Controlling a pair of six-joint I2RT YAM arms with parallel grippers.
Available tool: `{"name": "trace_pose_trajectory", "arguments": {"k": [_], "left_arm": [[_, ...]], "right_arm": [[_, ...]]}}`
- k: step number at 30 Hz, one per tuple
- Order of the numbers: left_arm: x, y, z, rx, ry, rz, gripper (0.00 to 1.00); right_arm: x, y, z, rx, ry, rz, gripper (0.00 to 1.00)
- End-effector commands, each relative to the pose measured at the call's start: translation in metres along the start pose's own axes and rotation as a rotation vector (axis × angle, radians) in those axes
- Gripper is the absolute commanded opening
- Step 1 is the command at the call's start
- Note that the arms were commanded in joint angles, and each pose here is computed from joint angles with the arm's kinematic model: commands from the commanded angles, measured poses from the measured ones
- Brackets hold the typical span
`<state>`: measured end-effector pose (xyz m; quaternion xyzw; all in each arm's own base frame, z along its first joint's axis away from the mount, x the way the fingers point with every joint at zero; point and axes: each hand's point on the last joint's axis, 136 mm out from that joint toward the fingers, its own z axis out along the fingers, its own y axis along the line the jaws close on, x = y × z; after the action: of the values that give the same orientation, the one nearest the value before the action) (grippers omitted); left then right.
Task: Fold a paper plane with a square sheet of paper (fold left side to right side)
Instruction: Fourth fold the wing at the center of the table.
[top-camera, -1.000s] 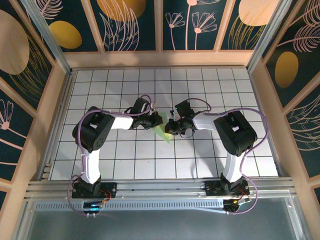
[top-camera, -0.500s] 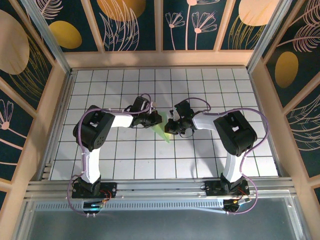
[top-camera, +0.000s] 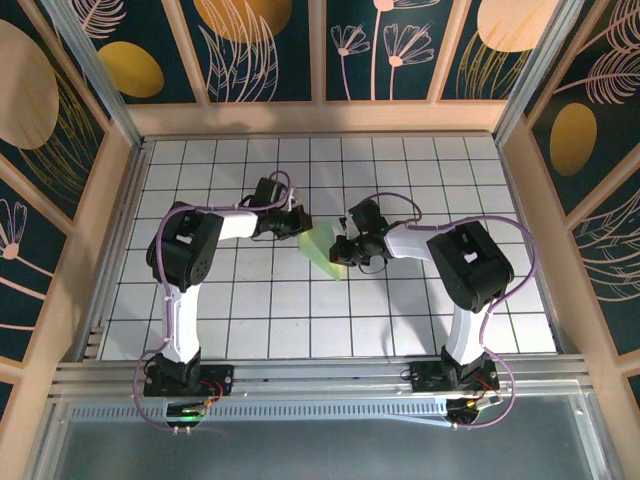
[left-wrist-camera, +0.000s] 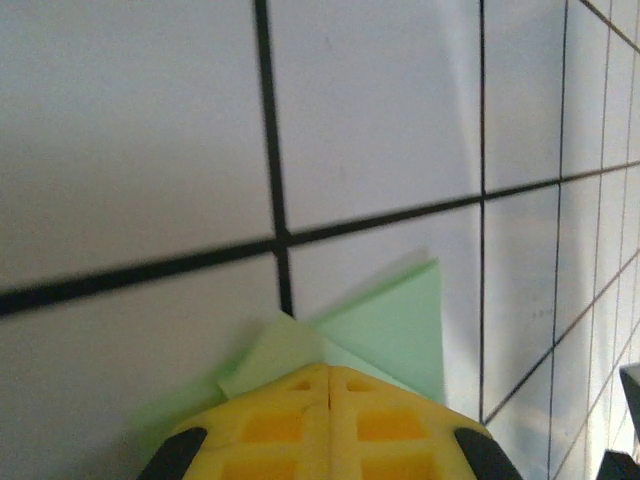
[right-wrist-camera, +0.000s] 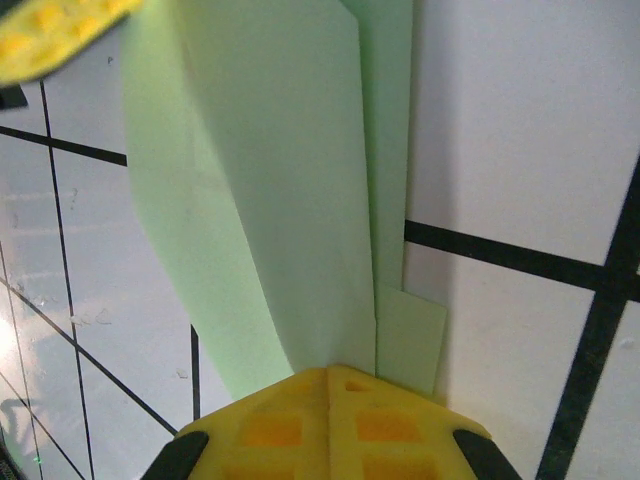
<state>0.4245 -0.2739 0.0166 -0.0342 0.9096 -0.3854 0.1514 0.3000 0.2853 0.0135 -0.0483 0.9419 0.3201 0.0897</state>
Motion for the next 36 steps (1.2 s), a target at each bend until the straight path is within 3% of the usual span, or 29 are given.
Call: {"name": "trace_pose_trajectory", "arguments": {"k": [1, 6, 10, 14, 21, 27, 36], "left_arm": [[-0.039, 0.063, -0.012, -0.189, -0.106, -0.012, 0.01], [-0.058, 0.058, -0.024, -0.204, -0.134, 0.029, 0.01], [-0.056, 0.030, -0.044, -0.138, -0.161, 0.066, 0.01], [-0.025, -0.013, -0.048, -0.033, -0.124, 0.122, 0.01], [0.038, -0.077, -0.009, 0.117, 0.024, 0.172, 0.02], [0.049, -0.070, 0.023, 0.079, 0.077, 0.176, 0.02], [0.060, -0.040, 0.040, 0.009, 0.107, 0.150, 0.01]], "right_arm": [[0.062, -0.078, 0.003, 0.295, 0.172, 0.114, 0.00], [0.058, -0.073, 0.004, 0.270, 0.160, 0.115, 0.00], [0.054, -0.071, 0.001, 0.258, 0.149, 0.107, 0.00], [0.054, -0.071, -0.005, 0.253, 0.142, 0.094, 0.00], [0.049, -0.077, -0.013, 0.247, 0.130, 0.088, 0.00], [0.049, -0.079, -0.016, 0.253, 0.121, 0.095, 0.00], [0.042, -0.067, -0.017, 0.198, 0.105, 0.086, 0.00]]}}
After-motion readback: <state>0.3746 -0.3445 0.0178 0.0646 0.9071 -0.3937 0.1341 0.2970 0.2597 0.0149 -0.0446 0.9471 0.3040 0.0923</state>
